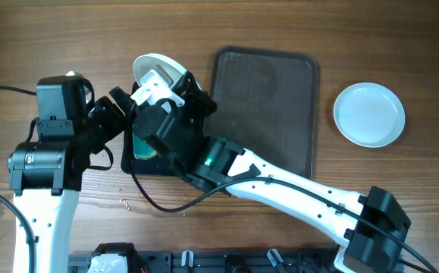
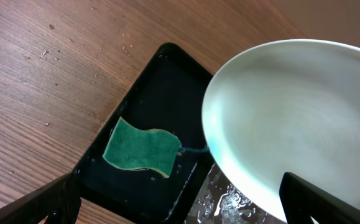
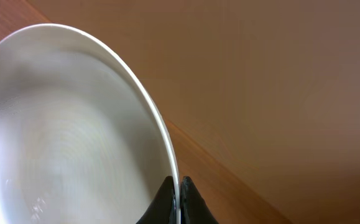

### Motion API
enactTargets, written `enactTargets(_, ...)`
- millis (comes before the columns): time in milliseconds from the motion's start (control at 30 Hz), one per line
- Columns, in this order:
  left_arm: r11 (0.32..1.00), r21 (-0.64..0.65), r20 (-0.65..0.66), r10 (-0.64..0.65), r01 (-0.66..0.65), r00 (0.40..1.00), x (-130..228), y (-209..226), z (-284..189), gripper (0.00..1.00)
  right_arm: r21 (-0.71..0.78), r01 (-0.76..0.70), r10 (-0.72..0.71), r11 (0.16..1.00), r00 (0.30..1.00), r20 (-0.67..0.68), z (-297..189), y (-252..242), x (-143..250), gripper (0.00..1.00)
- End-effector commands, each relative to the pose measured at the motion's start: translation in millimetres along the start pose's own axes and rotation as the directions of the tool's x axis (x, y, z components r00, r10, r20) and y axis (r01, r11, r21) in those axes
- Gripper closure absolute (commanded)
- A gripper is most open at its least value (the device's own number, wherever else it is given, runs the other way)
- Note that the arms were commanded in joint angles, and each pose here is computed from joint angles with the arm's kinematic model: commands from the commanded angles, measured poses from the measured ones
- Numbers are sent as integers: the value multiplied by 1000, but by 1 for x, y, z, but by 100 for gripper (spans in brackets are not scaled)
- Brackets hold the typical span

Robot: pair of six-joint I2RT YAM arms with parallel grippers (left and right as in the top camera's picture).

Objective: Clean dirty plates on tray and stack at the side
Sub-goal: 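Lift the cleaned plate with the right gripper and swing it over the black tray, then carry the plate right and stack it on the plate stack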

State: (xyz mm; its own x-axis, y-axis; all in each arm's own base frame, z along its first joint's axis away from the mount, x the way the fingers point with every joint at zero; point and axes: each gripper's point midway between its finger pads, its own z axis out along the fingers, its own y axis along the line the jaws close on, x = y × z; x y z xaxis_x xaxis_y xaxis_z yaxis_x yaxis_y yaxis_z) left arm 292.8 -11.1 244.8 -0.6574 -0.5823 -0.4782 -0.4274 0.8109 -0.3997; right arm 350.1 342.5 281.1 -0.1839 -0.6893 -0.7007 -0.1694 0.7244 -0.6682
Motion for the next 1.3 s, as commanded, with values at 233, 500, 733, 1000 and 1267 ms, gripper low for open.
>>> enactTargets(233, 1000, 13, 11, 1, -1, 1000, -4, -3, -5, 0, 38, -33, 33, 999, 999, 22, -8, -21, -14, 96)
enactTargets(500, 1000, 14, 11, 2, -2, 1000, -4, -3, -5, 0, 22, 43, -44, 999, 997, 57, -8, -20, -24, 96)
enactTargets(733, 1000, 14, 11, 2, -2, 1000, -4, -3, -5, 0, 61, 124, -127, 990, 991, 45, -7, -26, -23, 96)
enactTargets(1000, 1000, 14, 11, 1, -1, 1000, -4, -3, -5, 0, 6, -313, 313, 950, 948, -65, 31, -32, 18, 96)
enactTargets(1267, 1000, 14, 11, 2, -2, 1000, -4, -3, -5, 0, -354, -782, 614, 513, 623, -485, 51, -68, 73, 96)
